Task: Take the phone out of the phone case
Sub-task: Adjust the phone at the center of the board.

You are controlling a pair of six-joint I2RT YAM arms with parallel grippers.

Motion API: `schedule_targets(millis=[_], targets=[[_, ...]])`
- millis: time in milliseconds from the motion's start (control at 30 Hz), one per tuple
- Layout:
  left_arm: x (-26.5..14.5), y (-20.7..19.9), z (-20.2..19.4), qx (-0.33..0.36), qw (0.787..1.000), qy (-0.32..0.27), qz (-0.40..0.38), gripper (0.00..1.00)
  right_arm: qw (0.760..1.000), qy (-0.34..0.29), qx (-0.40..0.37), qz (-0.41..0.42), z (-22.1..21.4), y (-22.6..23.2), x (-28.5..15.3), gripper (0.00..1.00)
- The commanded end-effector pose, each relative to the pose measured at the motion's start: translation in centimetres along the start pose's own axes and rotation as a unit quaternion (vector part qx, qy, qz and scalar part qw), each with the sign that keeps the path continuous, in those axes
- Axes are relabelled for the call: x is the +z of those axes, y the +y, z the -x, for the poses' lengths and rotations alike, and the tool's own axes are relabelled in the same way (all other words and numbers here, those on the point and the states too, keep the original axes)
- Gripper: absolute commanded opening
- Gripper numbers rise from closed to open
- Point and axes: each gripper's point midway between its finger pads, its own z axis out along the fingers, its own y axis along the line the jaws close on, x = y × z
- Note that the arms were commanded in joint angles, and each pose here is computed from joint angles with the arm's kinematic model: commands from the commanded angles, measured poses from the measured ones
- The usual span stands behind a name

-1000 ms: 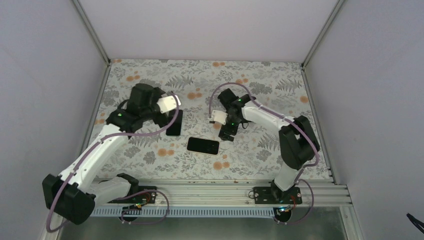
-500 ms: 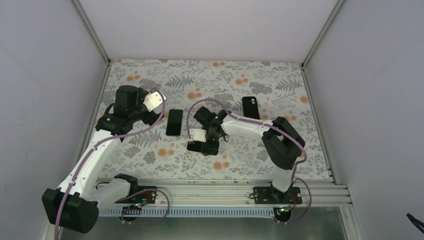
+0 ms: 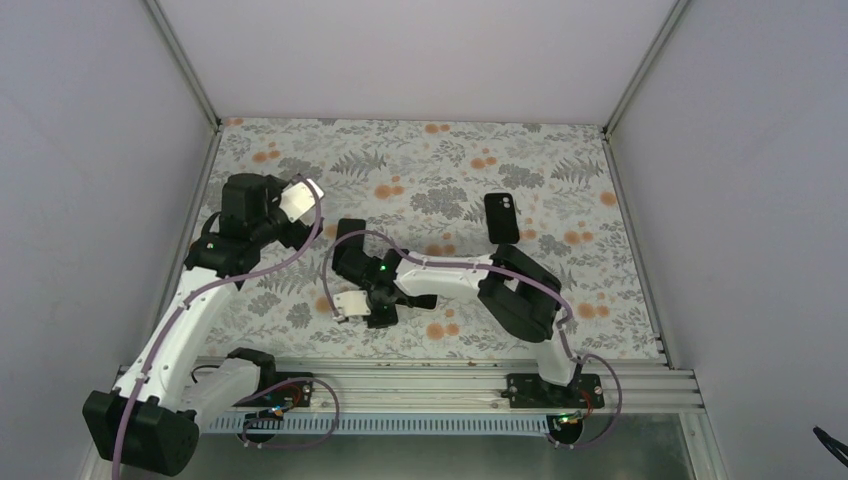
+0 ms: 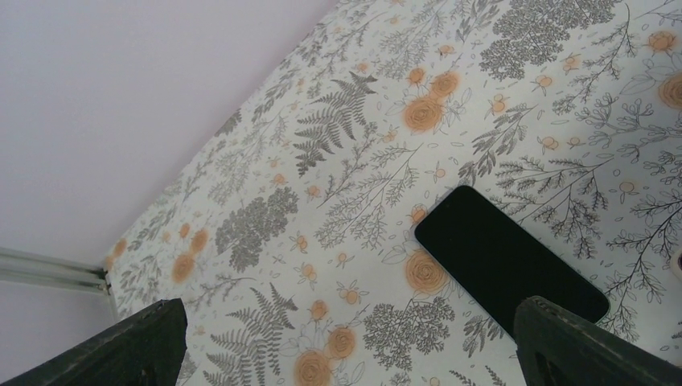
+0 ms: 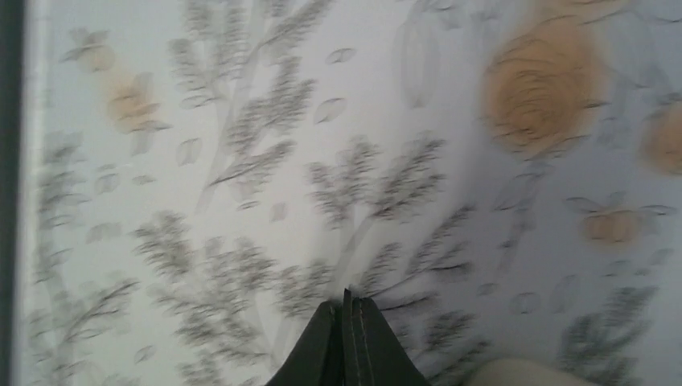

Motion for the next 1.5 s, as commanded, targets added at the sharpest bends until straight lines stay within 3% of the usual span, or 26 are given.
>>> schedule_targets(millis=[0, 467, 700, 1100, 1300, 1400, 1433, 1467], targets=[[-1.0, 0.5, 0.0, -0.012, 1.000, -0.013, 0.018, 1.00, 0.999, 0.017, 0.011, -0.044, 0.3, -2.9, 1.0, 0.04], [-1.6, 0.5, -0.5, -0.022, 0.999, -0.020, 0.024, 1.00, 0.985, 0.046, 0.140, -0.085, -10.0, -9.0, -3.5, 0.04], [-1.3, 0.7, 0.0, -0.025, 0.999, -0.021, 0.015, 1.00, 0.971, 0.069, 0.213, -0.084, -15.3, -10.5, -3.1, 0.04], [-0.6, -0.1, -0.3, -0.025, 0.999, -0.022, -0.004, 1.00, 0.952, 0.089, 0.285, -0.065, -22.3, -6.1, -6.0, 0.04], [-0.7, -0.3, -0.1, -0.026, 0.999, -0.024, -0.011, 1.00, 0.950, 0.097, 0.294, -0.023, -23.7, -2.0, -6.6, 0.04], [-0.7, -0.4, -0.2, -0.026, 0.999, -0.025, -0.013, 1.00, 0.951, 0.083, 0.295, -0.048, -23.7, -1.6, -7.8, 0.04], [-0.7, -0.4, -0.3, -0.026, 0.999, -0.025, -0.012, 1.00, 0.951, 0.081, 0.293, -0.061, -23.7, -1.7, -8.2, 0.04], [-0.7, -0.5, -0.3, -0.026, 0.999, -0.024, -0.013, 1.00, 0.951, 0.075, 0.290, -0.072, -23.6, -1.9, -8.8, 0.14]])
